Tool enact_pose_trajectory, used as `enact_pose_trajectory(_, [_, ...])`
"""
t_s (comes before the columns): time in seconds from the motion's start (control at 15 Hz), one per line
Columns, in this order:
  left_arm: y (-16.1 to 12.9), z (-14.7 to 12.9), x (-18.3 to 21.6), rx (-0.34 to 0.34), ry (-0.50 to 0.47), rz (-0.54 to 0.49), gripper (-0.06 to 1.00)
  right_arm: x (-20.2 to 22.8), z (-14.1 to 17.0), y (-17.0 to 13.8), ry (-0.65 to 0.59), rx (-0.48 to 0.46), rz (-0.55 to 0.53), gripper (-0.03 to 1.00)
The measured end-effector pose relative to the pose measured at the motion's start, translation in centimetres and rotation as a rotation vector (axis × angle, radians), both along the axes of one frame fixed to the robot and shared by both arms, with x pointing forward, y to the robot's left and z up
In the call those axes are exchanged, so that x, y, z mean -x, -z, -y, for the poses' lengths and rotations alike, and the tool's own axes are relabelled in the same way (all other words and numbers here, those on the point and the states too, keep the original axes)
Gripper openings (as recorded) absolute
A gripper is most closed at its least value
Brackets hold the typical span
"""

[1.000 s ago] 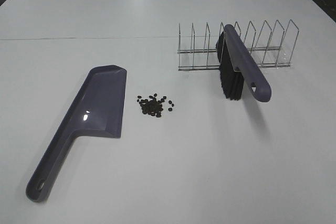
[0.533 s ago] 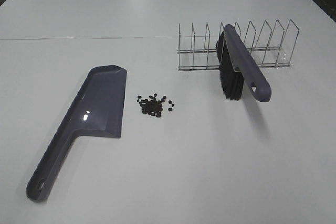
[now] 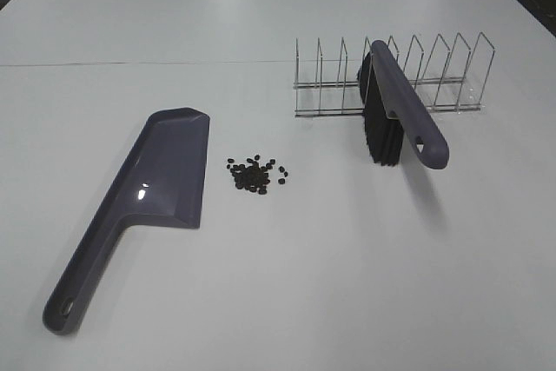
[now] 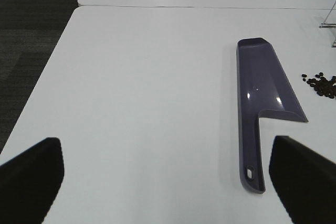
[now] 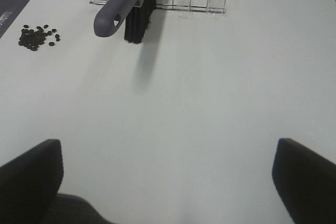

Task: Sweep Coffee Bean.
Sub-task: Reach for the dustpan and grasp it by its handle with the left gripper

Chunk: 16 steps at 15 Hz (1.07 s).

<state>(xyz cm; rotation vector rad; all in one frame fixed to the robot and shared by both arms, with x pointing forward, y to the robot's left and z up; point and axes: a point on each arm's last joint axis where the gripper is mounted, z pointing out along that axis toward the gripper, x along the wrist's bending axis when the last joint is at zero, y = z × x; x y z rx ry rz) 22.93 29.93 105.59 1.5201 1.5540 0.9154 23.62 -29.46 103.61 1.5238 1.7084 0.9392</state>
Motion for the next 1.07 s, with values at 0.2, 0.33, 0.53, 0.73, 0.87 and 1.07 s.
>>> enact_pose_trajectory(0.2, [0.0,0.0,0.0,0.0,0.0,0.0,1.0,0.0,0.0,0.0,0.0,0.0,0.0,0.98])
enact_pose_trajectory(0.33, [0.0,-0.04,0.0,-0.004,-0.003,0.0,1.0,0.0,0.0,0.0,0.0,0.0,0.0,0.98])
enact_pose_trajectory(0.53, [0.0,-0.21,0.0,-0.021,-0.015,0.0,1.0,0.0,0.0,0.0,0.0,0.0,0.0,0.98])
enact_pose_trajectory(0.73, [0.0,-0.27,0.0,-0.027,-0.019,0.0,0.99,0.0,0.0,0.0,0.0,0.0,0.0,0.98])
enact_pose_trajectory(0.87, [0.0,-0.3,0.0,-0.03,-0.021,0.0,0.99,0.0,0.0,0.0,0.0,0.0,0.0,0.98])
enact_pose_trajectory(1.07, [-0.12,-0.87,-0.02,-0.089,-0.063,0.01,0.99,0.0,0.0,0.0,0.0,0.0,0.0,0.98])
